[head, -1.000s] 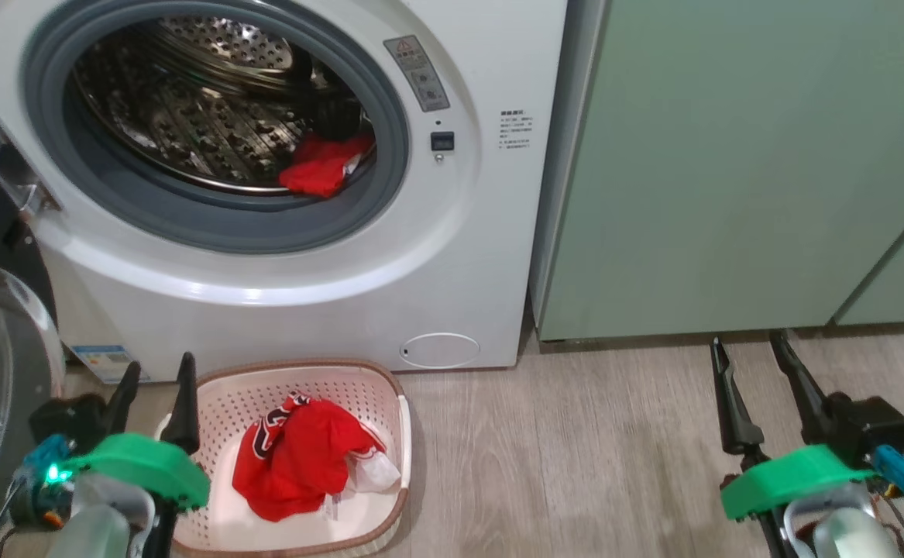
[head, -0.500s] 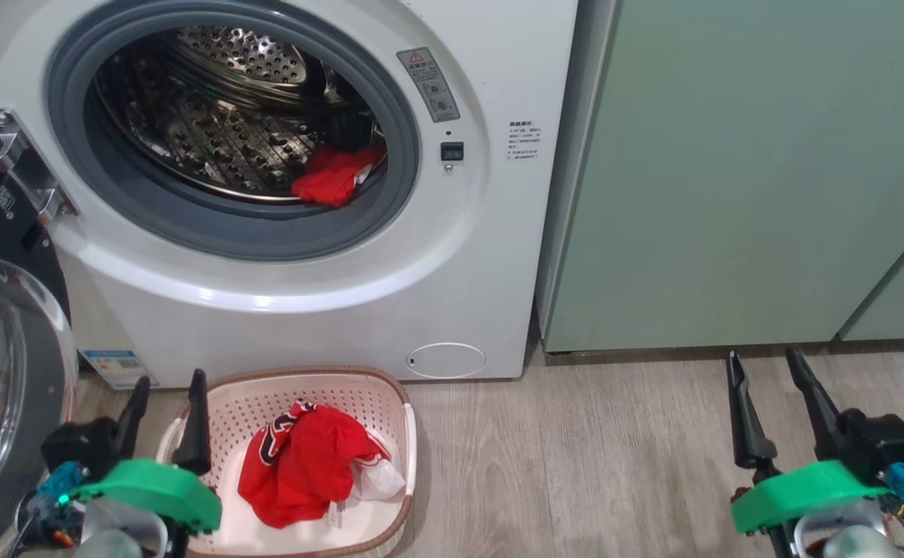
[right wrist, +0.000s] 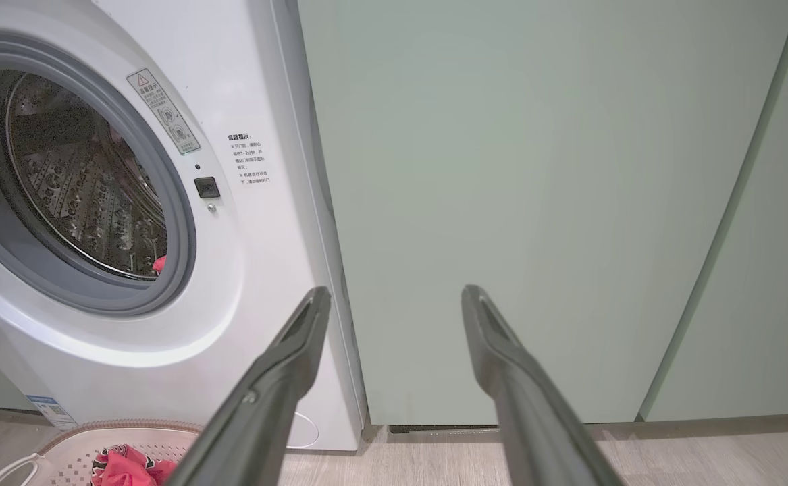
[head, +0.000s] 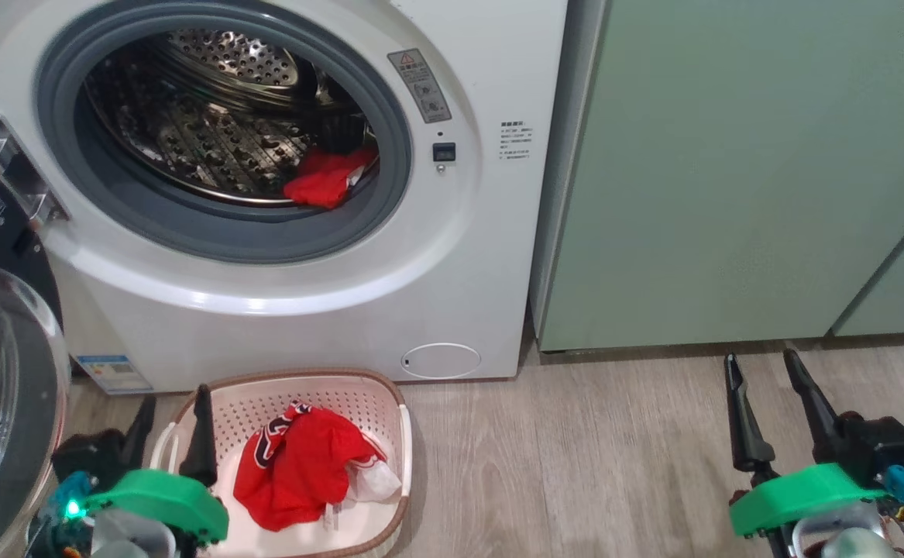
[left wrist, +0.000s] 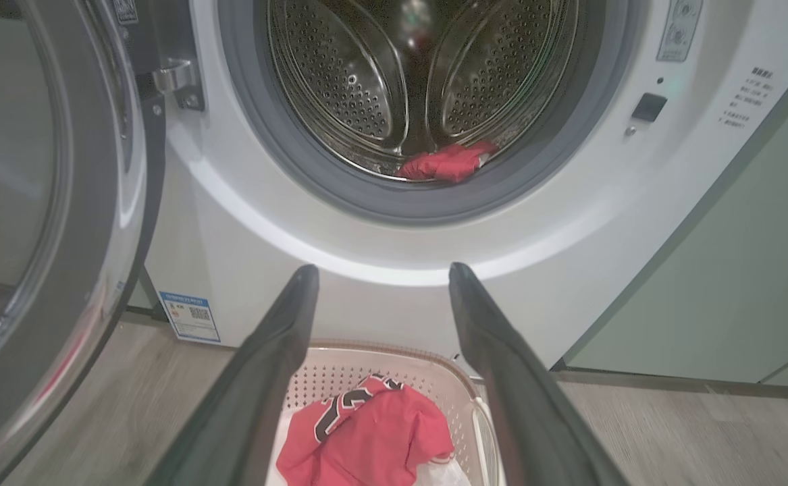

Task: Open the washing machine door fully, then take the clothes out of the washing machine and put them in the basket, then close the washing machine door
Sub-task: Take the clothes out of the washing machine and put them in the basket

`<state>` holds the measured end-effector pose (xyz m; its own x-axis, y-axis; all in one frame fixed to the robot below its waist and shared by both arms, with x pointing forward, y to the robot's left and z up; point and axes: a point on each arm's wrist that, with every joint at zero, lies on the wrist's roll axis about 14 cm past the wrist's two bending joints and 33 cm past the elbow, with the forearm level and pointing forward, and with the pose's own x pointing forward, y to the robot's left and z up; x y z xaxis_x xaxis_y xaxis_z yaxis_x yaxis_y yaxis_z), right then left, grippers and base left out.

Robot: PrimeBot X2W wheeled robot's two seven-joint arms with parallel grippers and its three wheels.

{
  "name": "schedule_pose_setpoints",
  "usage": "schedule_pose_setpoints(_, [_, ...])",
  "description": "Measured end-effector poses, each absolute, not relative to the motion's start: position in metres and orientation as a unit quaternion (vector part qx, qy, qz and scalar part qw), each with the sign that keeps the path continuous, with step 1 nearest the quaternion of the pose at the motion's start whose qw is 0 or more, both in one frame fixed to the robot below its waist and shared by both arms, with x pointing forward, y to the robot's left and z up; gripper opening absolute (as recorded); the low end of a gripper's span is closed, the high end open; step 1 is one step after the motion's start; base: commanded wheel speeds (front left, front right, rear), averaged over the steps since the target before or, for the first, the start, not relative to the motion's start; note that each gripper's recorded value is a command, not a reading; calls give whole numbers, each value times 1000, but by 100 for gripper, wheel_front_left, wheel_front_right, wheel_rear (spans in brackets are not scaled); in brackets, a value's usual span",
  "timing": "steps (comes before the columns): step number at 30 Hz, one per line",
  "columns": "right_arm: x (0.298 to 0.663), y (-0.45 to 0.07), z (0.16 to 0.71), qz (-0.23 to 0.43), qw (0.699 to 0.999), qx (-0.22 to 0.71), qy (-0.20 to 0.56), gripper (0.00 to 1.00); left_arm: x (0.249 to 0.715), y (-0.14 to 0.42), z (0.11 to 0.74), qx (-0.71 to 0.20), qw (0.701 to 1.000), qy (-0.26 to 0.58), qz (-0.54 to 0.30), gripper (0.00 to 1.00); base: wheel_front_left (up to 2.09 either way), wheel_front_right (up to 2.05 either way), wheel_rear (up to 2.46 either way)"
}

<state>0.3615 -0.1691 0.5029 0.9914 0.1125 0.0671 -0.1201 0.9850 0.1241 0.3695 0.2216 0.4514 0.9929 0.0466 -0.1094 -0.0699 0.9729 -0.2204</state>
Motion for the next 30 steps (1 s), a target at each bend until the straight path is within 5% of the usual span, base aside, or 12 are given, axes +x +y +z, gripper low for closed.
schedule_pose_setpoints(8, [359,-172,492,53,996,64,-13,100,390,188,426,-124,984,125,-13,100,0,0,0])
schedule_pose_setpoints(30, [417,-202,454,16,998,43,37,100,605,115,442,-162,942,280,-89,100,0,0,0])
